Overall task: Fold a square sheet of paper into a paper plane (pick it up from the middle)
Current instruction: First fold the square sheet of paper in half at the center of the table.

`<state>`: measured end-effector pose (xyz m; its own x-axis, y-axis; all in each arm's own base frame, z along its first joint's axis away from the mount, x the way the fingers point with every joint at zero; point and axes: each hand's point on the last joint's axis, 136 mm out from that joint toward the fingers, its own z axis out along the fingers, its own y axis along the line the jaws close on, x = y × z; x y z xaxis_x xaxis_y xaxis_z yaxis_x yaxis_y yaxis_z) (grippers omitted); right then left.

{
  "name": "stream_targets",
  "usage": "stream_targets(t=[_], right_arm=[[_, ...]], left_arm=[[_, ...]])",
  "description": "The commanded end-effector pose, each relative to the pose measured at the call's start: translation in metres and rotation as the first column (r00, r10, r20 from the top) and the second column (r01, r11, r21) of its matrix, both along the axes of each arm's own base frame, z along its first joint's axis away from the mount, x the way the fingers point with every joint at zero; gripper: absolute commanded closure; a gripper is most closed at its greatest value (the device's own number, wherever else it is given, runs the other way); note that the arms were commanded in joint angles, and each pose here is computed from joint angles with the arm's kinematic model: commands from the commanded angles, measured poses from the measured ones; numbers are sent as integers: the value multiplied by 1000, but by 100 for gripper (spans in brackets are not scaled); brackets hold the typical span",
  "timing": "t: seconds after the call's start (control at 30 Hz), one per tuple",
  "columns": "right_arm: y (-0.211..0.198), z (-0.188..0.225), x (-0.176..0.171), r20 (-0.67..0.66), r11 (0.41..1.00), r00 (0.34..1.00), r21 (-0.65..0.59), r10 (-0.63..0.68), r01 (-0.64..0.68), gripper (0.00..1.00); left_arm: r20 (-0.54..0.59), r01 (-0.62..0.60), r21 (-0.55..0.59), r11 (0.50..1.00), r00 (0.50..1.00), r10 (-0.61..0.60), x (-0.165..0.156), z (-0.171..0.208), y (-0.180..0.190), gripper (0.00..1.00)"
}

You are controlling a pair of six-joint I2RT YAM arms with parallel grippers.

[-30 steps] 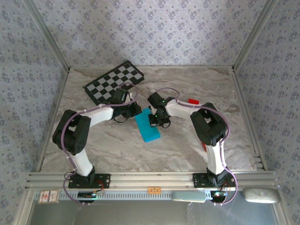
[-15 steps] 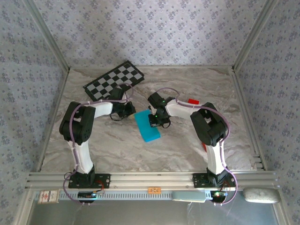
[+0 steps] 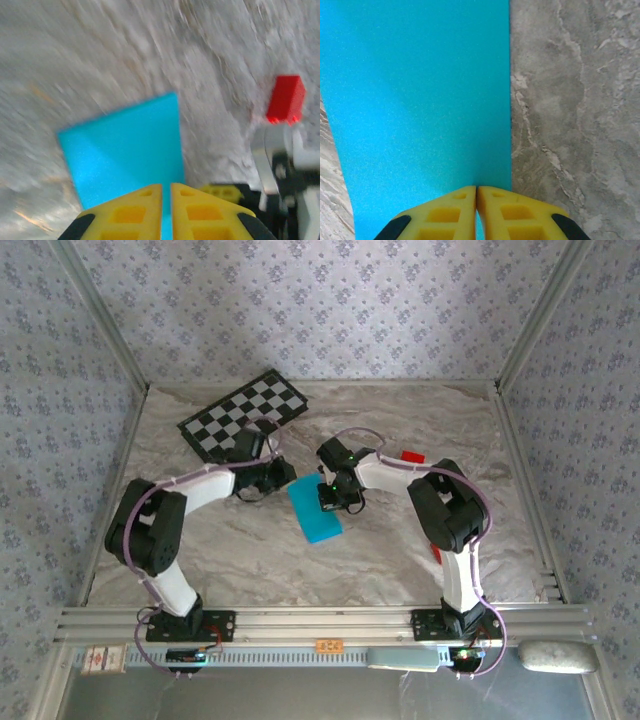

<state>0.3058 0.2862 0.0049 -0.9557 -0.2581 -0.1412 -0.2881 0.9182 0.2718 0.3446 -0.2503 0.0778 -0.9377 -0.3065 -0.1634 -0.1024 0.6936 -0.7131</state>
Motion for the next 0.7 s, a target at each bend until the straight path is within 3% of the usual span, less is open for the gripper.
stream_targets(t=[0.0, 0.37, 0.67], right_arm=[[-92, -75, -51, -184, 929, 975, -368, -125, 50, 86], [-95, -79, -60, -201, 928, 966, -364, -161, 79, 86], [-101, -83, -64, -205, 921, 964, -382, -168, 79, 86]], left_arm=[[-117, -35, -122, 992, 993, 21, -32, -7, -24, 89], [-259, -10, -67, 998, 966, -7, -89, -47, -40, 90], [-361, 16, 95, 995, 932, 19, -131, -88, -3, 90]])
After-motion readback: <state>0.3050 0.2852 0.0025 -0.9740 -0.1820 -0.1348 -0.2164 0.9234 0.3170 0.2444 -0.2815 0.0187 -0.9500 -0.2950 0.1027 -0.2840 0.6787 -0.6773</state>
